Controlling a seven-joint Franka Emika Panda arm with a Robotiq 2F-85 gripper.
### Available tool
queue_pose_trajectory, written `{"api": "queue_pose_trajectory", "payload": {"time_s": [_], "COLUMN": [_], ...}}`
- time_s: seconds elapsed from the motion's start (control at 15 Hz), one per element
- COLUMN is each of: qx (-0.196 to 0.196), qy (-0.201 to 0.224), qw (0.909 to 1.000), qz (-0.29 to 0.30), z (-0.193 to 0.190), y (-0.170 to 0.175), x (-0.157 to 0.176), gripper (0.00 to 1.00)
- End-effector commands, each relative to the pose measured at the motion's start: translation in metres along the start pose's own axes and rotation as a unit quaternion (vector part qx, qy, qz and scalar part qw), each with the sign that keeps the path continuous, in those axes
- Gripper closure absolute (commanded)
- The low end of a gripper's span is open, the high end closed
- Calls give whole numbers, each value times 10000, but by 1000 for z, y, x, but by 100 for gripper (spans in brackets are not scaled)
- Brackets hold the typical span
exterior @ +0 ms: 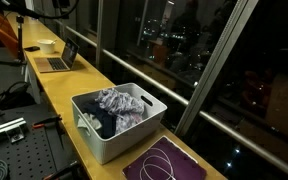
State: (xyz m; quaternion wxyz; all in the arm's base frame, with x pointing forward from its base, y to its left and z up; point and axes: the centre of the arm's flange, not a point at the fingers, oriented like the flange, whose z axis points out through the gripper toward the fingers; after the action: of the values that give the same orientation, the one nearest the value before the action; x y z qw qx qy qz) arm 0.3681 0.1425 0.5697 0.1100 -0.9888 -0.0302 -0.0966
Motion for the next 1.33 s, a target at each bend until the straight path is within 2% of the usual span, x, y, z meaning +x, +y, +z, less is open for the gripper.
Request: {"api": "queue_pose_trajectory", "payload": {"time_s": [0.0,0.4,0.8,1.27], "qx": [0,0,-149,-744], "qy": [0,0,215,483], "qw": [10000,10000,9996,9953], "qz": [0,0,-62,-380], "z": [0,0,11,50], "y": [0,0,10,37], "x": [0,0,22,74], "gripper": [0,0,0,0]}}
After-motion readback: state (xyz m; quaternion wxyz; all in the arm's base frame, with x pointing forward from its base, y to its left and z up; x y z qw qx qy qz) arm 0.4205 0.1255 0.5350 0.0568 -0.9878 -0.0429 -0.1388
